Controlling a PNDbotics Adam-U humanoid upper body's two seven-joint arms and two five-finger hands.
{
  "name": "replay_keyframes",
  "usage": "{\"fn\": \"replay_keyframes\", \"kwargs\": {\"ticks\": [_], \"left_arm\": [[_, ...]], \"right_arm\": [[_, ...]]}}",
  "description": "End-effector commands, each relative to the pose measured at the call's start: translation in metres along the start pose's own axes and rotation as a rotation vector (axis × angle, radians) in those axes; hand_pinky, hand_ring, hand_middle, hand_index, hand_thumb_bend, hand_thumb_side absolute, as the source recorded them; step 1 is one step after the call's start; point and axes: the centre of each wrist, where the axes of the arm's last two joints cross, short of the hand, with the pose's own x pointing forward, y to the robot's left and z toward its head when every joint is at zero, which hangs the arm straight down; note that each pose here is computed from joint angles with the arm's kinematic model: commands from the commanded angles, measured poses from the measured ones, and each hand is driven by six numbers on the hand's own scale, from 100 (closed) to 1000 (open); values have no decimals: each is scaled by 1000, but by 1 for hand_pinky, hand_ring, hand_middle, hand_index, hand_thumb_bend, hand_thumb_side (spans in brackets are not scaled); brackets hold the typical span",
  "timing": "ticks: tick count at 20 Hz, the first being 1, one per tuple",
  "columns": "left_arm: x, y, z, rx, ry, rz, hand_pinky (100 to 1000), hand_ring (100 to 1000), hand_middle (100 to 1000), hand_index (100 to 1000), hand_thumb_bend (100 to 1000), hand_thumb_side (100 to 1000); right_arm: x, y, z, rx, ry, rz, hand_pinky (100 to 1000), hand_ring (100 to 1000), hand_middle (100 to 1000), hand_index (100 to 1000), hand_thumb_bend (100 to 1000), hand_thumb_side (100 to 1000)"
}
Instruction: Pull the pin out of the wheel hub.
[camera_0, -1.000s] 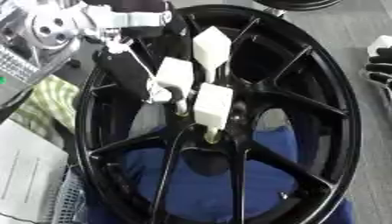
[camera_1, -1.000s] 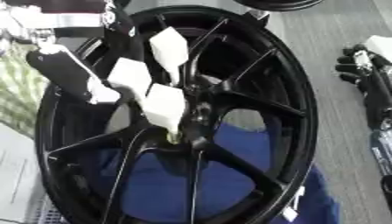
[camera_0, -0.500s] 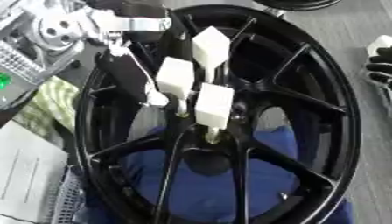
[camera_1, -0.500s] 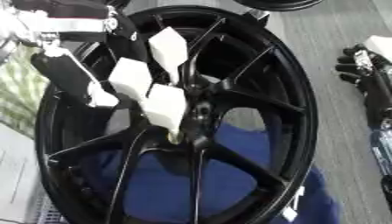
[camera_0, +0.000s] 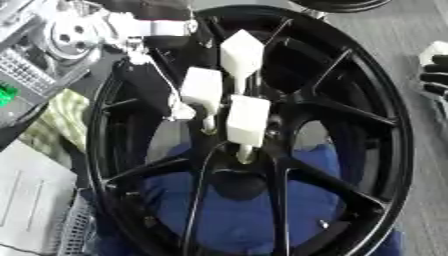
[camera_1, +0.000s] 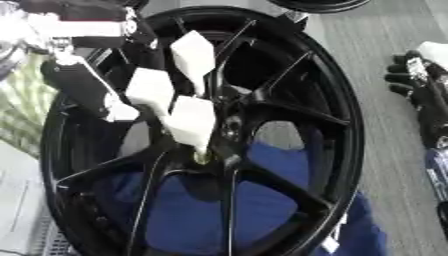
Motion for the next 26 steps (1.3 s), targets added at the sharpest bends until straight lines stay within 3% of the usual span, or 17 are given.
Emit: {"fn": "replay_keyframes", "kwargs": {"ticks": [1, 4, 5, 10, 17, 26], "left_arm": [[2, 9, 6, 45, 1, 10, 727, 558, 472, 615, 339, 184], [2, 9, 6, 49, 0, 15, 727, 558, 472, 615, 339, 184], [2, 9, 7, 58, -1, 14, 715, 507, 366, 497, 253, 189], [-3, 12, 20, 103, -3, -8, 714, 489, 336, 461, 252, 179], [-31, 25, 77, 234, 79, 56, 706, 474, 324, 450, 230, 180], [-81, 26, 153, 400, 322, 188, 698, 460, 311, 437, 227, 152]], "right_arm": [[7, -6, -3, -10, -22, 8, 829, 765, 688, 757, 100, 749], [7, -6, -3, -10, -22, 8, 829, 765, 688, 757, 100, 749], [7, -6, -3, -10, -22, 8, 829, 765, 688, 757, 100, 750], [8, -7, -3, -7, -27, 13, 830, 765, 688, 758, 100, 748], [9, -11, -3, -21, -29, 24, 830, 765, 689, 758, 100, 751], [11, -22, -3, -65, -41, 43, 831, 765, 689, 759, 100, 733]]}}
